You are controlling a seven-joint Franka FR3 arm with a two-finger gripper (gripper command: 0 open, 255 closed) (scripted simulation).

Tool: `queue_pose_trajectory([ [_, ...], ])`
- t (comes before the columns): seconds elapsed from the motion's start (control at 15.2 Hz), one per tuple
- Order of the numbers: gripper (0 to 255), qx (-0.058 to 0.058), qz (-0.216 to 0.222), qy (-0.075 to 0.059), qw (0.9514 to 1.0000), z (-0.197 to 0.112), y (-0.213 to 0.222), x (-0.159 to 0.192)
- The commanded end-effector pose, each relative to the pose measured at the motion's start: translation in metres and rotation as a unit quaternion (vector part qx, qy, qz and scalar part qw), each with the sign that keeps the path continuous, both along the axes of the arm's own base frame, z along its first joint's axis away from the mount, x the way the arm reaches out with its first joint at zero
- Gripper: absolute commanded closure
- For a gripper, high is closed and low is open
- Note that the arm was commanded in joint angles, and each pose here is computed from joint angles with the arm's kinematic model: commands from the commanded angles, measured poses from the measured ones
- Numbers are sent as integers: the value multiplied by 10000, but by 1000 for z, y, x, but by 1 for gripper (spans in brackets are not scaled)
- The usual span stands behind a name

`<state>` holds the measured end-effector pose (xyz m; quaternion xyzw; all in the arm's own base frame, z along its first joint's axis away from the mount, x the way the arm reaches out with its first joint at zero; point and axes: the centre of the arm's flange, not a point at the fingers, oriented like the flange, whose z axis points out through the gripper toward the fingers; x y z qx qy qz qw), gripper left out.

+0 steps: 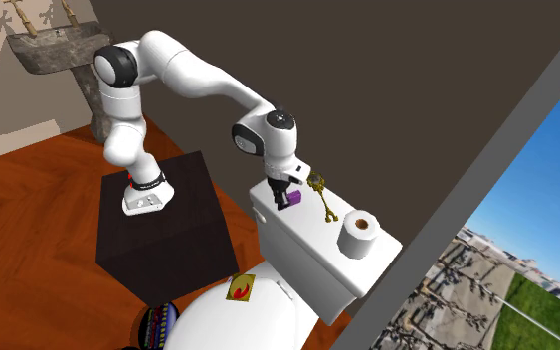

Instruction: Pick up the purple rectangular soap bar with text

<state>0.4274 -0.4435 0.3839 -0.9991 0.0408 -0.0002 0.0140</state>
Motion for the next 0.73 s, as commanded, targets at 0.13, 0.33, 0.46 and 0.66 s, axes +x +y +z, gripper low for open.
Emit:
queue_pose_trajectory([
  [0.13,255,0,-1,1,10000,21,-1,0],
  [0.33,255,0,-1,1,10000,37,-1,0],
  [0.46,255,0,-1,1,10000,47,-1,0],
  [0.66,255,0,-1,1,10000,54,-1,0],
])
